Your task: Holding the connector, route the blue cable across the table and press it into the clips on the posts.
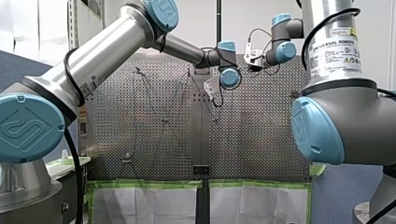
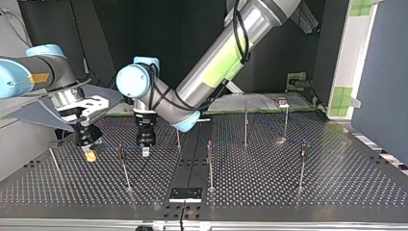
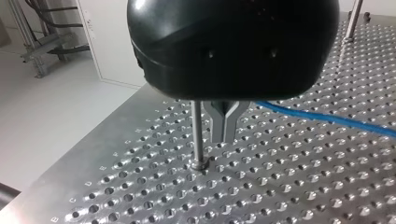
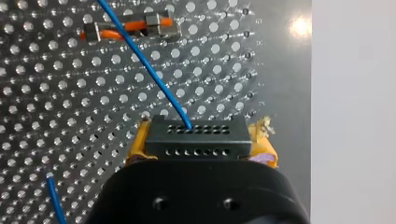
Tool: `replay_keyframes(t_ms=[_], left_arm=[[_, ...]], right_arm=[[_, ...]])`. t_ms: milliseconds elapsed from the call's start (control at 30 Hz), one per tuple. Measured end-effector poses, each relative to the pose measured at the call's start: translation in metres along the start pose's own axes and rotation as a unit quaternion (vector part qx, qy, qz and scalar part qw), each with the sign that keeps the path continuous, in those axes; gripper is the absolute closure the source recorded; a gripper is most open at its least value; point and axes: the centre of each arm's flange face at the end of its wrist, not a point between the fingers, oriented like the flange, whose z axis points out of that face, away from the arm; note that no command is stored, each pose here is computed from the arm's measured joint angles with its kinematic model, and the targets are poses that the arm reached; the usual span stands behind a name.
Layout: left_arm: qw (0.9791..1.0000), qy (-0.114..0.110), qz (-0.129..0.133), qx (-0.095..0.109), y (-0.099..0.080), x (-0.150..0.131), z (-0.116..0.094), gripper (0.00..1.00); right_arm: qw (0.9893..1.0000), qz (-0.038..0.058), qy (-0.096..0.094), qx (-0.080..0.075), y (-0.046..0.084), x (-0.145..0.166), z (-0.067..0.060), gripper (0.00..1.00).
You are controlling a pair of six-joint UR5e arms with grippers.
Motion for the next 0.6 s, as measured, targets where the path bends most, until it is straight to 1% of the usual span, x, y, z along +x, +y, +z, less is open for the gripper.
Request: replay_keyframes(t_ms=[133, 300, 533, 567, 600], left_arm=[[1.0, -0.004, 0.0, 0.004, 0.005, -0.002, 0.008, 1.0], [1.0, -0.005, 0.001, 0.006, 0.011, -0.004, 0.014, 1.0], [1.0, 0.002, 0.004, 0.008, 0.013, -0.003, 0.015, 1.0], [0.9999, 0.005, 0.004, 0.009, 0.013, -0.003, 0.014, 0.83], [0.9999, 0.007, 0.005, 0.01, 0.012, -0.002, 0.013, 0.7]], right_arm=[[1.0, -0.0015, 0.004, 0.004, 0.003, -0.001, 0.003, 1.0], [1.0, -0.0034, 0.008, 0.004, 0.007, 0.001, 0.004, 1.0], [1.0, -0.0033, 0.009, 0.003, 0.011, 0.001, 0.004, 1.0], [1.0, -0.0032, 0.009, 0.003, 0.011, 0.001, 0.004, 1.0], [1.0, -0.0031, 0.009, 0.003, 0.012, 0.001, 0.004, 1.0]])
